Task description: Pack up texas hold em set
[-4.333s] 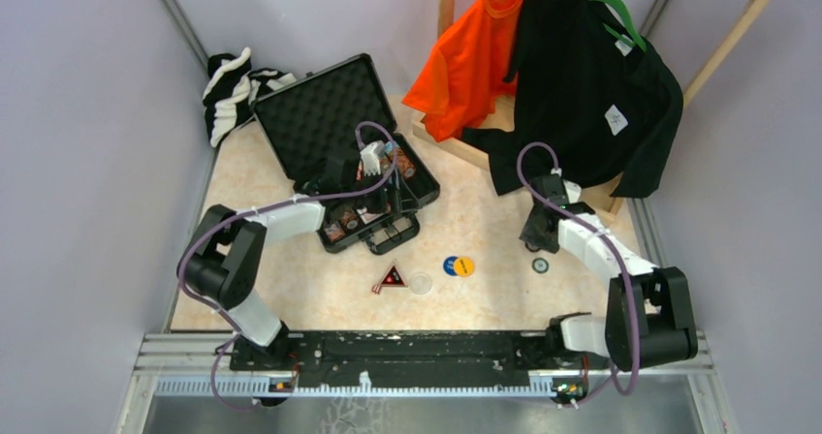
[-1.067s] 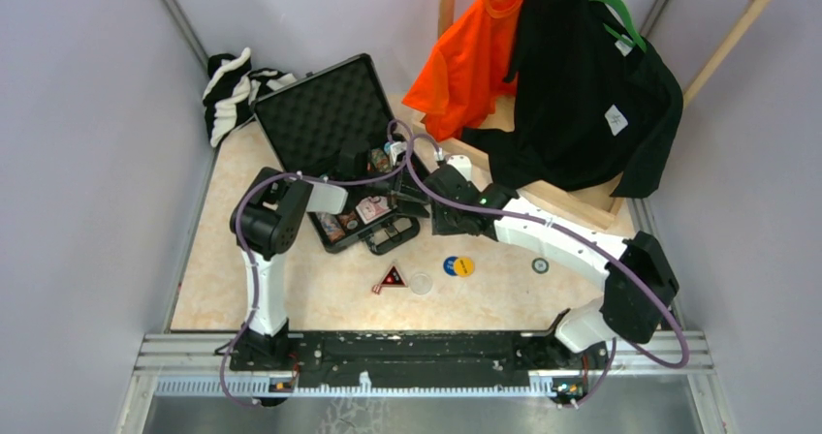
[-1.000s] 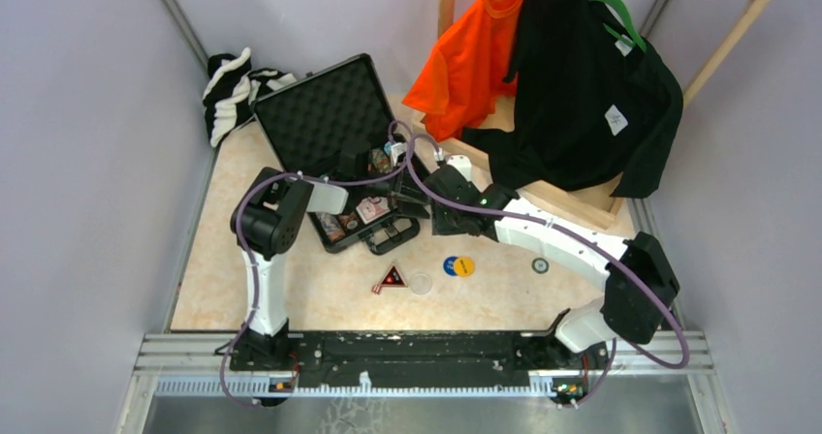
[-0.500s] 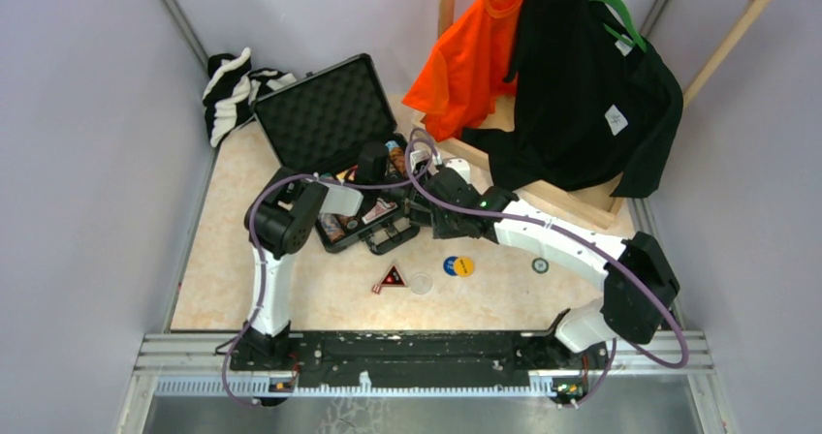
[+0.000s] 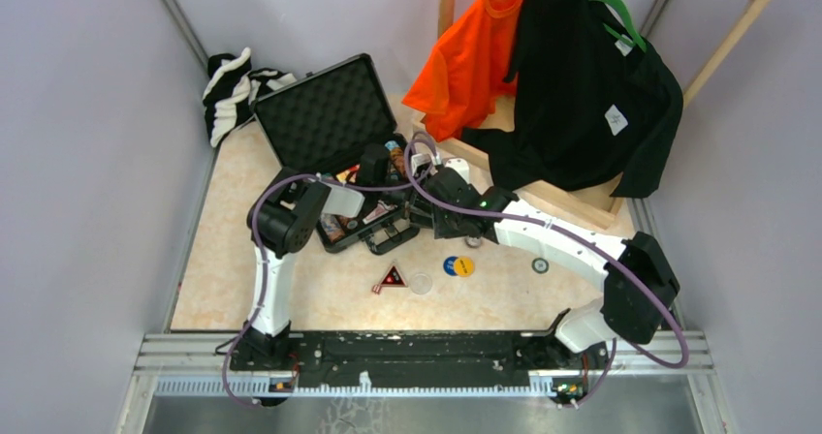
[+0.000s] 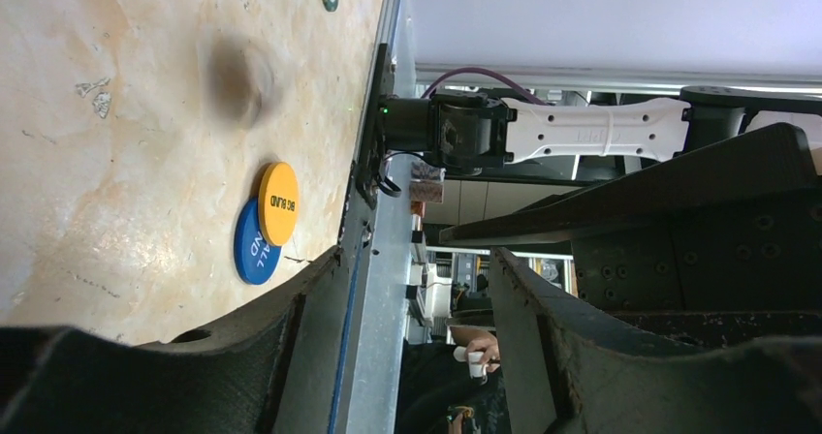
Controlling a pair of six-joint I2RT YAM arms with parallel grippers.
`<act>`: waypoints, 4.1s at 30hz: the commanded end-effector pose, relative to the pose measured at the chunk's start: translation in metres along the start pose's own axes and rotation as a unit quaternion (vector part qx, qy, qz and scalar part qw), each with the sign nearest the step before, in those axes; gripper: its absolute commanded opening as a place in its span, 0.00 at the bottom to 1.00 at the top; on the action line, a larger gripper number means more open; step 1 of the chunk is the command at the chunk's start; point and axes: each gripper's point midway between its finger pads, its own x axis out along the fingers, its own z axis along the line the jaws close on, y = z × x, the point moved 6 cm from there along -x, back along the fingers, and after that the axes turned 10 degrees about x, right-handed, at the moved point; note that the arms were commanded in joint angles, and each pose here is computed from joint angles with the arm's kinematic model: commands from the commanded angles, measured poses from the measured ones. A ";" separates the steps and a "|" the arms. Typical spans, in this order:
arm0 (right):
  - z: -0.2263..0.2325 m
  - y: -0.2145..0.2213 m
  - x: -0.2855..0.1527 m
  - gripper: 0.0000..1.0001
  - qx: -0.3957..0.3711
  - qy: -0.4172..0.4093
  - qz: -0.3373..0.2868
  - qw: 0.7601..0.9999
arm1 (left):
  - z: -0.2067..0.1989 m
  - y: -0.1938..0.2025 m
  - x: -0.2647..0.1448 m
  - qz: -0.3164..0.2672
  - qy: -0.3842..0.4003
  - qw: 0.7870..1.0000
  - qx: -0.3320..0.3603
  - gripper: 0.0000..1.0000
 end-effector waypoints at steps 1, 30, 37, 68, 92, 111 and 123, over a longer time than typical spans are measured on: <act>0.008 -0.010 -0.011 0.33 0.001 -0.025 -0.028 0.999 | 0.006 0.007 0.005 0.019 0.007 1.000 0.003 0.61; -0.223 -0.020 0.009 0.74 0.286 0.259 -0.083 0.919 | -0.018 -0.013 -0.016 -0.131 -0.193 0.960 0.153 0.96; -0.252 -0.015 0.019 0.79 0.324 0.268 -0.078 0.904 | -0.010 -0.003 -0.013 -0.132 -0.167 0.966 0.146 0.99; -0.308 -0.017 0.058 0.59 0.323 0.329 -0.076 0.884 | -0.008 0.000 -0.008 -0.127 -0.121 0.973 0.151 0.98; -0.291 -0.022 0.052 0.34 0.299 0.313 -0.071 0.899 | -0.007 0.001 -0.007 -0.122 -0.114 0.975 0.145 0.98; -0.197 -0.037 0.034 0.34 0.219 0.215 -0.091 0.948 | -0.003 -0.007 -0.009 -0.123 -0.133 0.974 0.133 0.97; -0.171 -0.033 0.035 0.54 0.192 0.200 -0.094 0.956 | -0.012 -0.012 -0.012 -0.123 -0.151 0.972 0.132 0.97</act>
